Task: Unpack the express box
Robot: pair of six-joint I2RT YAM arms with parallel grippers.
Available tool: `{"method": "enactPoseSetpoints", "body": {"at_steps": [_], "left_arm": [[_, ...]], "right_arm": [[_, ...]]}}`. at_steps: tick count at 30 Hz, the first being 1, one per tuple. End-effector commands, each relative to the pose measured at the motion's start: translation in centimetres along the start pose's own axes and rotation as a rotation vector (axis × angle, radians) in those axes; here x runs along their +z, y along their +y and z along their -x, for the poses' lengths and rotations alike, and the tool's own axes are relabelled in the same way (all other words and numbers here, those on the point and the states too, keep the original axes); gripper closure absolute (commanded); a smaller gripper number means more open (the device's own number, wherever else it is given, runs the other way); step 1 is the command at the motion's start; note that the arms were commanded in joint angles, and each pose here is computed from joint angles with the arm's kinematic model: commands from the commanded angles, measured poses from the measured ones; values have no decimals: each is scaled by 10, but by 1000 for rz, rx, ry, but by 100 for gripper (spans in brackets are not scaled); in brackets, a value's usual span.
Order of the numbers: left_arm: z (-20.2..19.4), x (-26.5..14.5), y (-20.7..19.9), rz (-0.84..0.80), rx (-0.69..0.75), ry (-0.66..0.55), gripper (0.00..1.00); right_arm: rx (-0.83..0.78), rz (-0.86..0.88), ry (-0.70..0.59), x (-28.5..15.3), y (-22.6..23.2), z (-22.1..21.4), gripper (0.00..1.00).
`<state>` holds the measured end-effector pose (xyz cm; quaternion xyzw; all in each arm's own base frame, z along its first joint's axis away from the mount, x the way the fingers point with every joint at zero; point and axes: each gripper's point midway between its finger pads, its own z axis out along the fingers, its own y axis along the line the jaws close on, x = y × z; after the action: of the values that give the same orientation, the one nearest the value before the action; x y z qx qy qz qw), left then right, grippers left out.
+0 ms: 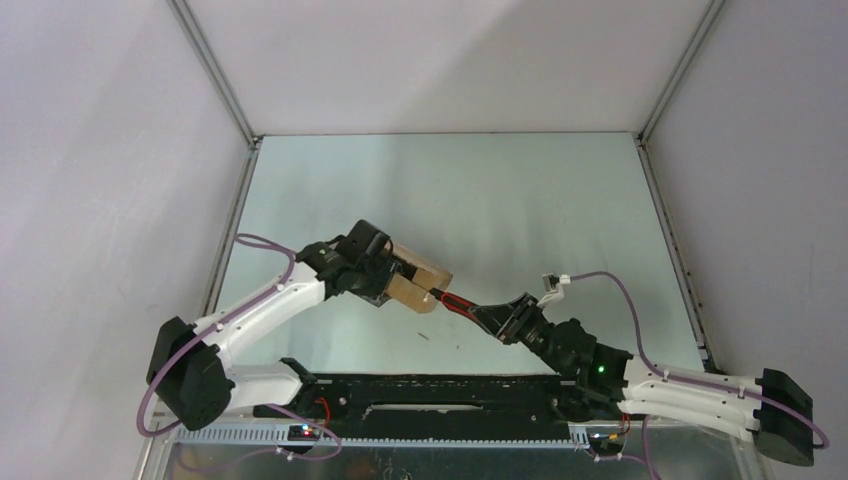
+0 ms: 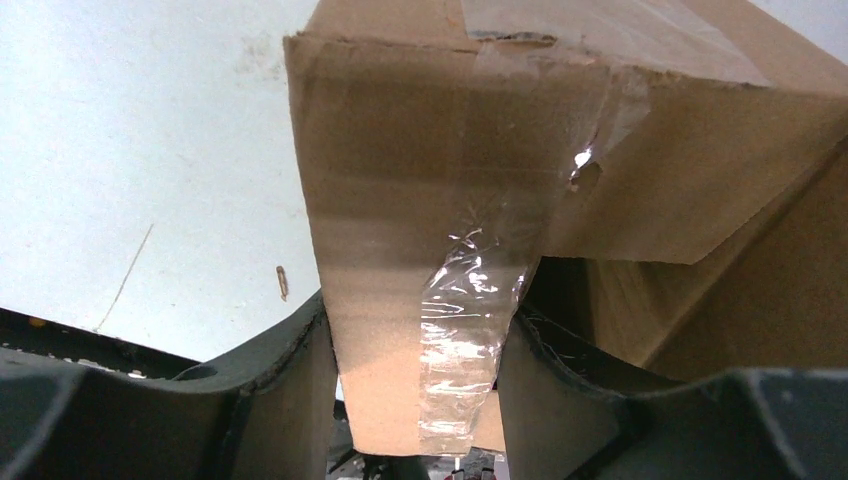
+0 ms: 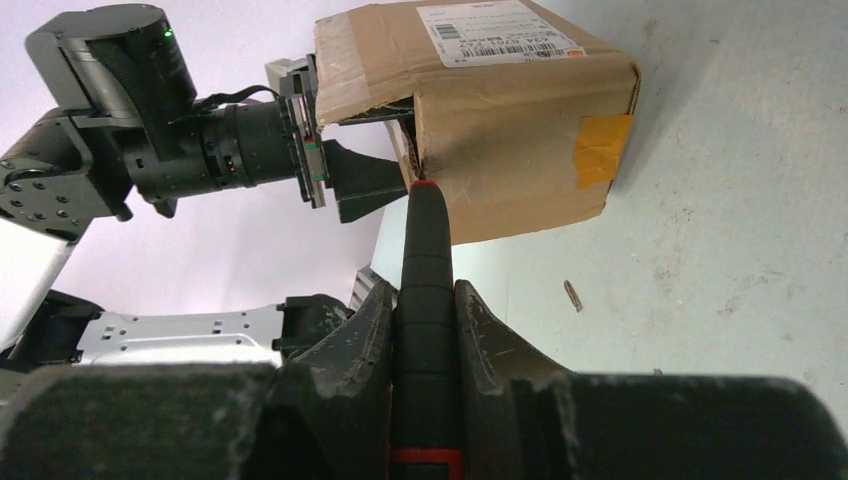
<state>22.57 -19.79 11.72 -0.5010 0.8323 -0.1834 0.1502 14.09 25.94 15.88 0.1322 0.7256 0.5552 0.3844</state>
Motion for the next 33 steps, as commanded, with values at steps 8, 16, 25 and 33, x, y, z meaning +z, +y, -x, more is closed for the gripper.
{"method": "enactPoseSetpoints", "body": {"at_steps": [8,16,25,33], "left_arm": [[-13,-13,-39,-158,-72,100,100],[-26,-14,-40,-136,11,135,100],[-33,-10,-22,-38,122,137,100],[-32,-12,-23,-36,135,128,100]], "right_arm": [[19,93,91,-11,17,-15,100],[-10,137,80,-11,29,-11,100],[-86,98,-26,-16,29,20,100],[-92,98,-20,-12,32,23,100]]}}
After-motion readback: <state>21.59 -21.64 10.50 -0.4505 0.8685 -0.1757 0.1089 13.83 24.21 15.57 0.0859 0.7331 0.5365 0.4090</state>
